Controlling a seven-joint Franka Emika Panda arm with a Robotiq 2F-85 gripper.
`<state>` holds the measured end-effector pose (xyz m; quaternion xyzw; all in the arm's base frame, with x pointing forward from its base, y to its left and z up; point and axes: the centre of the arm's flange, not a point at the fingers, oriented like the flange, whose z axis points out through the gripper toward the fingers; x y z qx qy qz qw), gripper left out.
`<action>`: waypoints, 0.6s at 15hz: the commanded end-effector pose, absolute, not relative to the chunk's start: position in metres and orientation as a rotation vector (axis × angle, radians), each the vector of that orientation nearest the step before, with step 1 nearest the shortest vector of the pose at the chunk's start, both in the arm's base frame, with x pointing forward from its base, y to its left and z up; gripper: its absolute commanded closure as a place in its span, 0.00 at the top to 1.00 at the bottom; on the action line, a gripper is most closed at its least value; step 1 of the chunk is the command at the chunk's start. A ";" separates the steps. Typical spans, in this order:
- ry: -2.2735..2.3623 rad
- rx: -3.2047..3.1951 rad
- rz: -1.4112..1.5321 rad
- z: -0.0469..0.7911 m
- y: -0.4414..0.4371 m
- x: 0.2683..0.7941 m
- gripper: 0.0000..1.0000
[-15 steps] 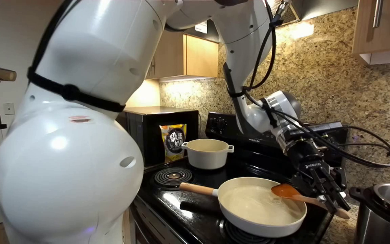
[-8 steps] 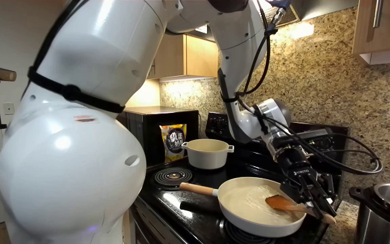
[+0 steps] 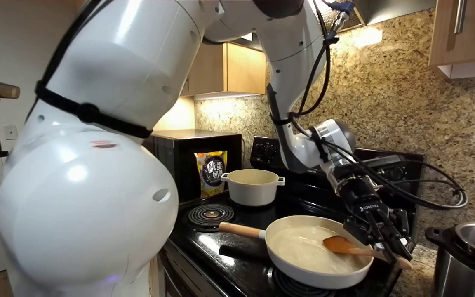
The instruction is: Use the wooden spatula to stir the pan
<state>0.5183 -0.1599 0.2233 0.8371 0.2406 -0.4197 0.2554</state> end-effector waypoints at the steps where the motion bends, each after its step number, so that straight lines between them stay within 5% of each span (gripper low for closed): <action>1: 0.651 2.266 -1.135 0.224 -0.139 0.540 0.10; 9: 0.796 2.139 -1.196 0.198 -0.078 0.521 0.10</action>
